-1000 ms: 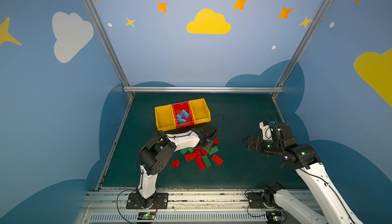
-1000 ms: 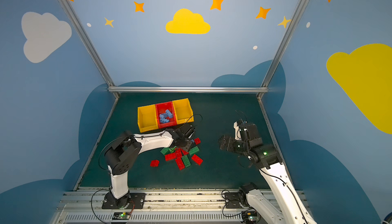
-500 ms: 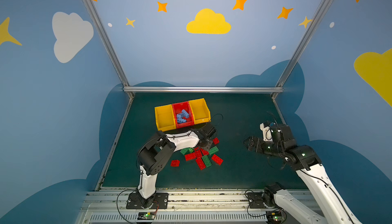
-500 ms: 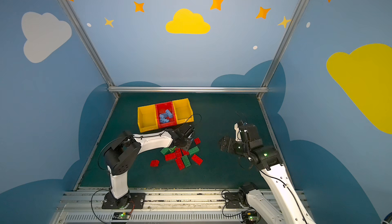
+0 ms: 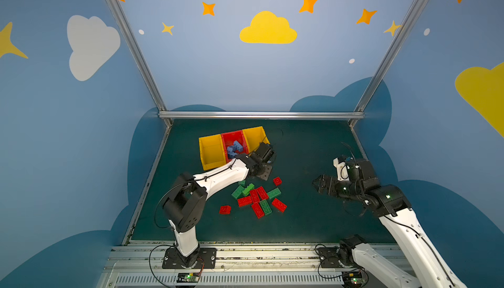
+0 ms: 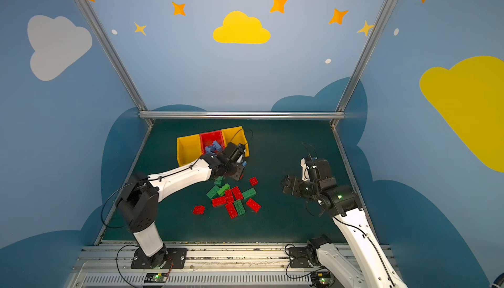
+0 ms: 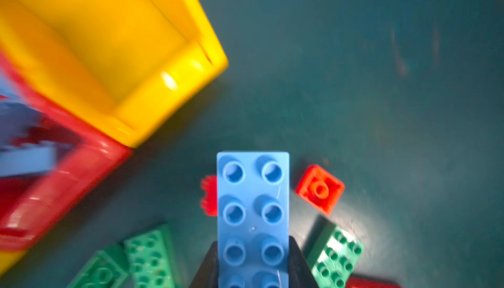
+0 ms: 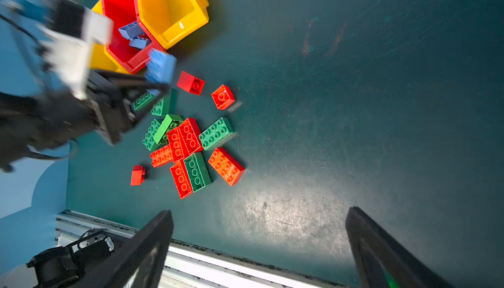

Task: Sort the legos into containers by color
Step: 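Carry the light-blue brick with the left gripper and drop it into the red bin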

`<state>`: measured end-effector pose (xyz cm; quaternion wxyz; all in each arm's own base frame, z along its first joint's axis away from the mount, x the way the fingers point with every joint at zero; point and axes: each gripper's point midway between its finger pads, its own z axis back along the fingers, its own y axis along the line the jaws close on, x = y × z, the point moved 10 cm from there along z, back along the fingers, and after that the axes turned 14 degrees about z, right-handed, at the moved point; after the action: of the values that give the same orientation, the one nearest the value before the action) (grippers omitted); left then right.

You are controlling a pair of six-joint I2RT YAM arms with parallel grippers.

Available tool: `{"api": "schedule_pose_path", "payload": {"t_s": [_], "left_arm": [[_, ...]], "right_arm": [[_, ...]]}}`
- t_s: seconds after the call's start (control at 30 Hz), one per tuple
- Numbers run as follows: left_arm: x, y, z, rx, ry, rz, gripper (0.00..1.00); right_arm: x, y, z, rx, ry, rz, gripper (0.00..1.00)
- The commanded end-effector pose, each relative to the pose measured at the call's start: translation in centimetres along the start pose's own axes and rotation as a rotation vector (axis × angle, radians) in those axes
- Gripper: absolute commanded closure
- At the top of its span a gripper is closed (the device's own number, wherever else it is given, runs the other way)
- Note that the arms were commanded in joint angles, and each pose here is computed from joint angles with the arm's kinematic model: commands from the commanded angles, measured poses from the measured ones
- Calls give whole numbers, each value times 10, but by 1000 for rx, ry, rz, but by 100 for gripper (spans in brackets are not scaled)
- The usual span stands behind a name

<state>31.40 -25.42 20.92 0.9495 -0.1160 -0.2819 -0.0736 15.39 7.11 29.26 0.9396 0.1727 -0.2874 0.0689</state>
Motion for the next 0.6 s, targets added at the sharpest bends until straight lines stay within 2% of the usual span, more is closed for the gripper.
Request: {"api": "schedule_pose_path", "payload": {"t_s": [0.0, 0.17, 0.37, 0.57], "left_arm": [[26, 32, 9, 77, -50, 114, 76], [61, 81, 4, 151, -88, 284, 77], [86, 118, -16, 216, -65, 363, 78], [99, 134, -39, 220, -32, 407, 76]], "right_arm": [[12, 4, 4, 18, -36, 10, 3], [17, 5, 0, 22, -38, 6, 3], [22, 5, -1, 4, -42, -1, 3], [24, 4, 2, -27, -50, -14, 3]]}}
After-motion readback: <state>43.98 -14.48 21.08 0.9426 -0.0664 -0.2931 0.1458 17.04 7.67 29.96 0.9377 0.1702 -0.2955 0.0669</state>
